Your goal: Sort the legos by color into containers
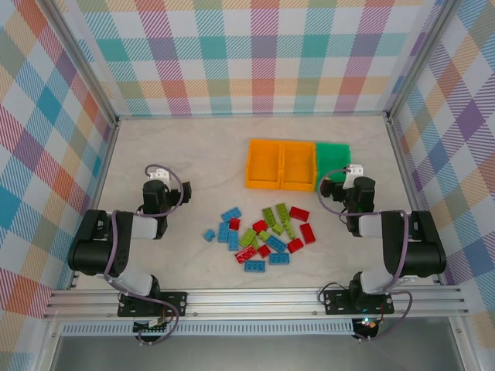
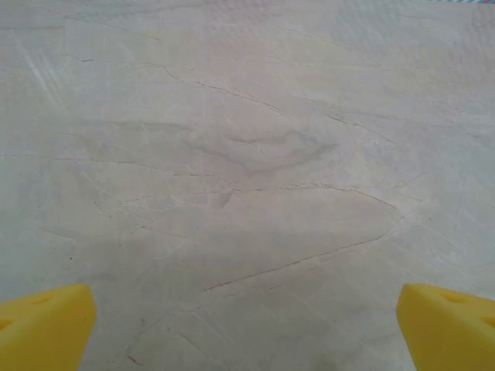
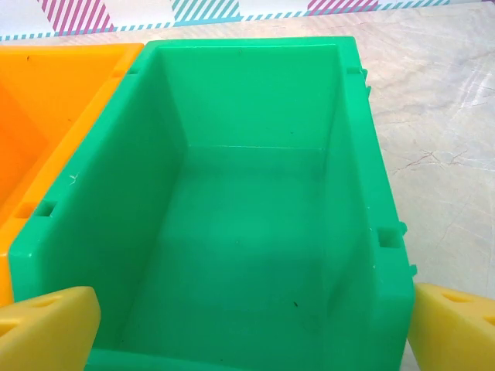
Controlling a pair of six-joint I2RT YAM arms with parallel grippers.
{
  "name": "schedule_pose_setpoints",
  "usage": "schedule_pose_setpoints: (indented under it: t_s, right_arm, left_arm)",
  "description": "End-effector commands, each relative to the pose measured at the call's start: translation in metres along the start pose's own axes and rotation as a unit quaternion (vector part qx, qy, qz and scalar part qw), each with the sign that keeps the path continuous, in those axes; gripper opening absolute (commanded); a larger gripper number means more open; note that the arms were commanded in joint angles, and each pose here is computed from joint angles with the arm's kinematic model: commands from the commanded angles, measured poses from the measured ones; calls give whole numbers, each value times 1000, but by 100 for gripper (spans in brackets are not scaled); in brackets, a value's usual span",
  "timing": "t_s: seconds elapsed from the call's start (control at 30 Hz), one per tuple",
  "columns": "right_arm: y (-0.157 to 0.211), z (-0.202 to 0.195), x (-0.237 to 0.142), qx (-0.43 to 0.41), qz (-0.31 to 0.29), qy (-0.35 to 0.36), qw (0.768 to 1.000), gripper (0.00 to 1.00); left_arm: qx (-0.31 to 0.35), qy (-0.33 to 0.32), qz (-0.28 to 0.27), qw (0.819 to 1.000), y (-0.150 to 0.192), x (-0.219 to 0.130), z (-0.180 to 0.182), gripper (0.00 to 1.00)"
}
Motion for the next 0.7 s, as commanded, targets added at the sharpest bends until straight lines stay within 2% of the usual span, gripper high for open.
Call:
schedule_pose_setpoints:
  t_s: [0.0, 0.47, 0.57, 0.6, 0.67]
  right_arm:
    - [-10, 0, 1, -3, -21, 2, 1000, 100]
    - [-11, -1, 1, -3, -20, 5, 1000, 100]
    - [-28, -14, -14, 20, -13, 56, 998, 100]
    - [-30, -22, -22, 40, 5, 85, 996, 100]
    - [-37, -40, -46, 126, 36, 163, 978, 100]
  left_arm:
    - [2, 11, -11, 1000, -9, 2, -4, 100]
    - [1, 12, -11, 1000, -9, 2, -3, 100]
    - [1, 12, -12, 1000, -9, 2, -3, 100]
    - [2, 12, -12, 1000, -9, 1, -3, 100]
    - [5, 14, -14, 1000, -10, 0, -5, 100]
Point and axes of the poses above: each hand's point on the last joint's axis, 136 mm out from that joint toward the fingers, its own x axis out along the fingers, its own z axis along the line the jaws close on, y = z × x, the point moved 5 cm from there along -x, back along the fingers, and after that the axes turned 9 degrees about -x, right-handed, at the moved point
